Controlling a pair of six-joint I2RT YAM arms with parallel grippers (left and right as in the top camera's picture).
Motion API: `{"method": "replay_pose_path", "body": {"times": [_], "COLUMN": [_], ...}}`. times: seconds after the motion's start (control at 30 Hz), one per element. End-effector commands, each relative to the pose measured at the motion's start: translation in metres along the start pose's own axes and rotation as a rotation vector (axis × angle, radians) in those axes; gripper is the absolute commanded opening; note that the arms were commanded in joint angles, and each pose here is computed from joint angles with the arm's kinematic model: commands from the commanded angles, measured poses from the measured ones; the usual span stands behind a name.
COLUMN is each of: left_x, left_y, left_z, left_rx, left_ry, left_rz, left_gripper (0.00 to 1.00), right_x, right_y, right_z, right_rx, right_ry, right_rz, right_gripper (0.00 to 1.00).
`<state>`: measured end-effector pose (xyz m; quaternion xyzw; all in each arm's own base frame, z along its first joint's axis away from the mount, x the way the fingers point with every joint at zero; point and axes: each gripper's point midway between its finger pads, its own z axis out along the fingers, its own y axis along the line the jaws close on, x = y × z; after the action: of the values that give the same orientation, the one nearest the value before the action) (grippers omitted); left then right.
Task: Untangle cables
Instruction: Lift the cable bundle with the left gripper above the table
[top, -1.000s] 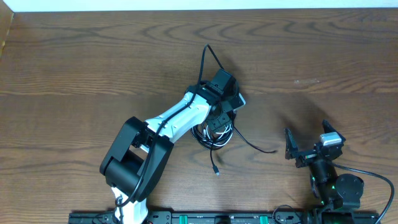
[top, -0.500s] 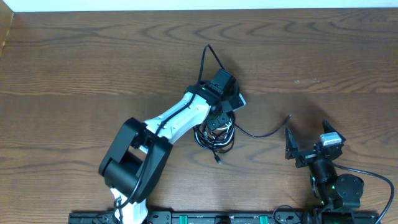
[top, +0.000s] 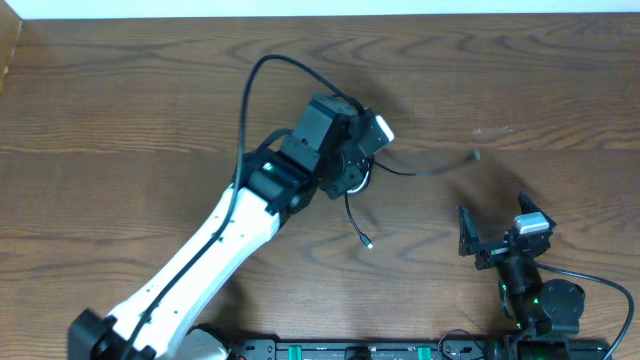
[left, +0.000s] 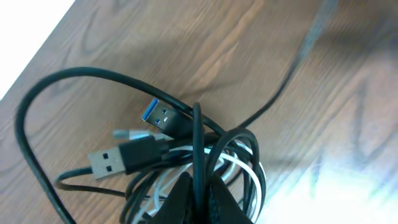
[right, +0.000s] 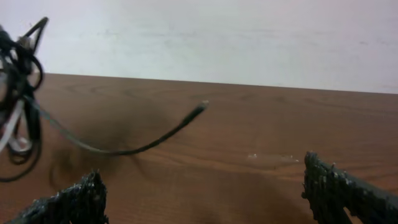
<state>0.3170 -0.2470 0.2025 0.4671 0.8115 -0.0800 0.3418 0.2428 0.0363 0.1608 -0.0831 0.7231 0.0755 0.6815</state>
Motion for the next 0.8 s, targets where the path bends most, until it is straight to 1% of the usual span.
{"method": "replay_pose_path", "body": {"times": [0.0, 0.17, 0.27, 0.4, 0.53, 0.67, 0.77], "left_x": [-0.011, -0.024, -0.027, -0.033, -0.032, -0.03, -0.032], "left_y": [-0.008, -0.022, -0.024, -0.033, -0.034, -0.037, -0.04], "left_z": [-0.02, -0.04, -0.048, -0.059, -0.06, -0.06, -0.061], "left_rx": [0.045, 0.114, 0.124, 0.176, 0.18, 0.19, 0.214], "left_ry": [-0.065, -0.143, -0.165, -0.204, -0.201, -0.192, -0.203], "left_rz": [-0.029, -0.023, -0.052, -0.047, -0.048, -0.049, -0.047], "left_gripper": [0.08, 0.08, 0.08, 0.08, 0.08, 0.07, 0.08], "right_x": [0.002, 0.001, -0.013, -0.018, -0.032, -0.057, -0.075], "right_y": [0.0, 0.008, 0.017, 0.033, 0.051, 0.066, 0.082], "right_z": [0.0, 0.0, -0.001, -0.004, -0.01, -0.014, -0.017], "right_rx": [0.0, -0.041, -0.099, -0.196, -0.305, -0.399, -0.517], "right_ry": [0.006, 0.003, -0.049, -0.047, -0.039, -0.031, -0.016], "right_rz": [-0.014, 0.019, 0.047, 0.15, 0.219, 0.207, 0.129], "right_gripper": [0.99, 0.99, 0.99, 0.99, 0.99, 0.99, 0.99]}}
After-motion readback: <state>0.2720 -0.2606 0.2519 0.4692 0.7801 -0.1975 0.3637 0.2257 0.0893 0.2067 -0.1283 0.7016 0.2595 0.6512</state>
